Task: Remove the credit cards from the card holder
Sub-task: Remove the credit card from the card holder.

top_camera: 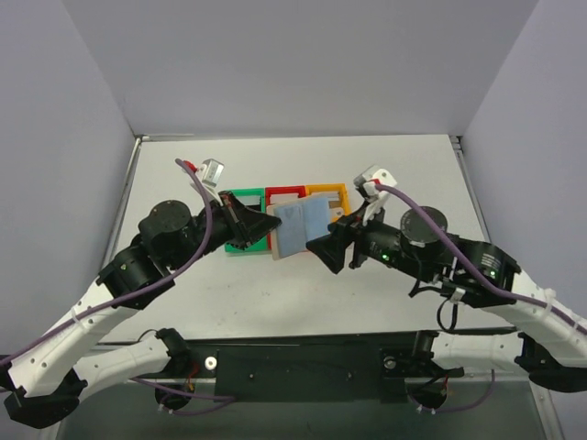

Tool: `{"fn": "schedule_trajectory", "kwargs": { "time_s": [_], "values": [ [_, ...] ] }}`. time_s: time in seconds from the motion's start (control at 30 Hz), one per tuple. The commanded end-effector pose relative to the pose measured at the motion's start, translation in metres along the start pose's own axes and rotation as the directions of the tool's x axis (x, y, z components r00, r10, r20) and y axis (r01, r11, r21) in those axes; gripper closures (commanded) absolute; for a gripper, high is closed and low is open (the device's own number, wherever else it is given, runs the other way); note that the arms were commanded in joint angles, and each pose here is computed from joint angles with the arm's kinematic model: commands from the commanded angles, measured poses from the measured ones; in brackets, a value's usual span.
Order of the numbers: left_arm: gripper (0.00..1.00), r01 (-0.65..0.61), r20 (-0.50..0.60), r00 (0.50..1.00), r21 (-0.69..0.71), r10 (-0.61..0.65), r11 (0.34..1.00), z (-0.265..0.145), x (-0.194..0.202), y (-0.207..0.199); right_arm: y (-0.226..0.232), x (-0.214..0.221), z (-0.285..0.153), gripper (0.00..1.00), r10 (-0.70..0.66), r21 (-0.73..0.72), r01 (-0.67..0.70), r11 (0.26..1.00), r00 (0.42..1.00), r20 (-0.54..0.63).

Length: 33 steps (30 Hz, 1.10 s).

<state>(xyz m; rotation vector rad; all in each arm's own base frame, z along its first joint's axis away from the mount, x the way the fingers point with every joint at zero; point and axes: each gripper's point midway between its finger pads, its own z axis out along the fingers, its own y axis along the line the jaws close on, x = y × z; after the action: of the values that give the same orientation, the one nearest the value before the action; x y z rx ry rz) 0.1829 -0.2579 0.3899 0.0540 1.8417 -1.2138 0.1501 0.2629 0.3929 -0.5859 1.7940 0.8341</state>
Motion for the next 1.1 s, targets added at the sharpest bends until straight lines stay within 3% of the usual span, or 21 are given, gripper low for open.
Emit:
{"fn": "schedule_trajectory", "kwargs": {
  "time_s": [0.0, 0.47, 0.8, 1.07],
  "values": [
    [1.0, 0.017, 0.068, 0.997, 0.165, -0.028, 0.986, -0.005, -0.02, -0.036, 0.015, 0.002, 0.024, 0.41, -0.006, -0.034, 0.006, 0.999, 1.0, -0.015],
    [1.0, 0.096, 0.036, 0.993, 0.25, -0.109, 0.963, -0.003, -0.013, -0.049, -0.01, 0.013, 0.046, 0.37, -0.037, 0.131, 0.044, 0.99, 0.998, -0.057],
    [1.0, 0.132, 0.009, 0.99, 0.32, -0.142, 0.938, -0.005, -0.013, -0.064, -0.016, 0.018, 0.047, 0.59, -0.045, 0.164, 0.057, 0.985, 0.996, -0.079],
    [1.0, 0.126, 0.018, 0.99, 0.313, -0.138, 0.941, -0.011, -0.014, -0.061, -0.028, 0.012, 0.037, 0.64, -0.036, 0.208, 0.047, 0.977, 0.998, -0.053]
  ]
}}
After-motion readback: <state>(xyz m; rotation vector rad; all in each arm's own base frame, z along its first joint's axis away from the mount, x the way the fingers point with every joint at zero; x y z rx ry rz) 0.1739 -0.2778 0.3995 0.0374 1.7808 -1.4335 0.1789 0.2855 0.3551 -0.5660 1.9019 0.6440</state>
